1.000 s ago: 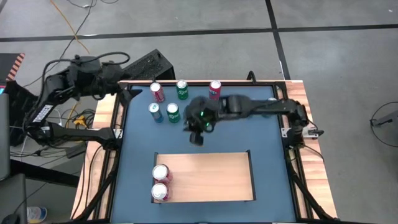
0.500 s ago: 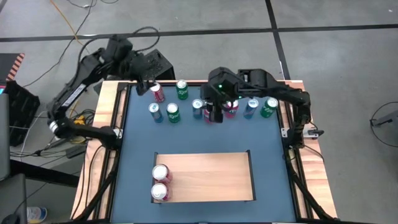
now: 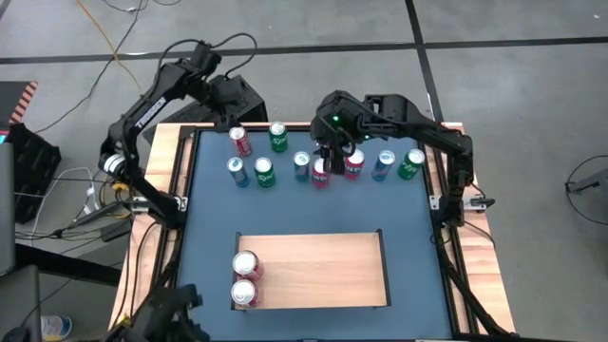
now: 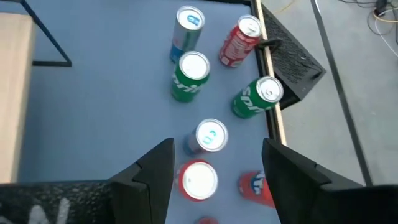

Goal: Place canned beverage on shelf
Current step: Put the red soda can on the shelf aligned with the other red soda cans

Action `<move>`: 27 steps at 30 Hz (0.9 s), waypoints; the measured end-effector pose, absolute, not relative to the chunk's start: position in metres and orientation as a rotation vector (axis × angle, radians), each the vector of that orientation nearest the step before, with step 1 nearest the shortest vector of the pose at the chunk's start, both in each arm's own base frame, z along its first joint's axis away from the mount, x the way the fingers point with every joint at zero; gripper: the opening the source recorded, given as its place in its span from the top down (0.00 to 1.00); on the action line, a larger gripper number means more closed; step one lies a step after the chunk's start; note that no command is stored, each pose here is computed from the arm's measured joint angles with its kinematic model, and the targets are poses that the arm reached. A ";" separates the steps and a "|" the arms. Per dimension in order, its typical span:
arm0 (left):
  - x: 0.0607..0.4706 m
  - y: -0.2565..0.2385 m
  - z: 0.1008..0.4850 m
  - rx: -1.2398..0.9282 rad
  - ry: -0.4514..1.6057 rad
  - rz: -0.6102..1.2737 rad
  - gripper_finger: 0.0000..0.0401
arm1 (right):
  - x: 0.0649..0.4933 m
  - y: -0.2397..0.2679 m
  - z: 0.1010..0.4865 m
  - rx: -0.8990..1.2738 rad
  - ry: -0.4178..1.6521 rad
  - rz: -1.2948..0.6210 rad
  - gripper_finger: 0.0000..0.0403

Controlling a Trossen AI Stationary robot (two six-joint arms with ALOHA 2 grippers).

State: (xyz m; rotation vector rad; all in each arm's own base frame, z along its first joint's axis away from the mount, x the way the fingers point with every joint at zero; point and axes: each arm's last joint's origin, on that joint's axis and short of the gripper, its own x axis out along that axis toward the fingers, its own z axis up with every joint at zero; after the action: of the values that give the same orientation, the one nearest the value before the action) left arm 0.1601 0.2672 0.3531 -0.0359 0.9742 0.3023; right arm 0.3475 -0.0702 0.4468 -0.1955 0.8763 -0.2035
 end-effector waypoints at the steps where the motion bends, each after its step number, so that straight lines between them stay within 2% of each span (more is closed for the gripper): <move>1: 0.159 0.271 0.349 -0.038 0.992 0.297 0.02 | 0.347 -0.072 0.447 -0.196 0.879 -0.207 0.43; 10: 0.147 0.281 0.342 -0.051 0.978 0.316 0.02 | 0.344 -0.088 0.447 -0.184 0.882 -0.245 0.43; 17: 0.157 0.275 0.311 0.013 1.105 0.273 0.02 | 0.341 -0.097 0.447 -0.175 0.881 -0.270 0.43; 27: 0.164 0.272 0.293 0.099 1.177 0.256 0.02 | 0.340 -0.103 0.447 -0.163 0.885 -0.280 0.43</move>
State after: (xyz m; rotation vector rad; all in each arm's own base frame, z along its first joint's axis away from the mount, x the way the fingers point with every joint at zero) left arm 0.1643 0.2724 0.2927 0.0993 1.1768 0.2564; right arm 0.3395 -0.1027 0.4468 -0.1634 0.8852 -0.2801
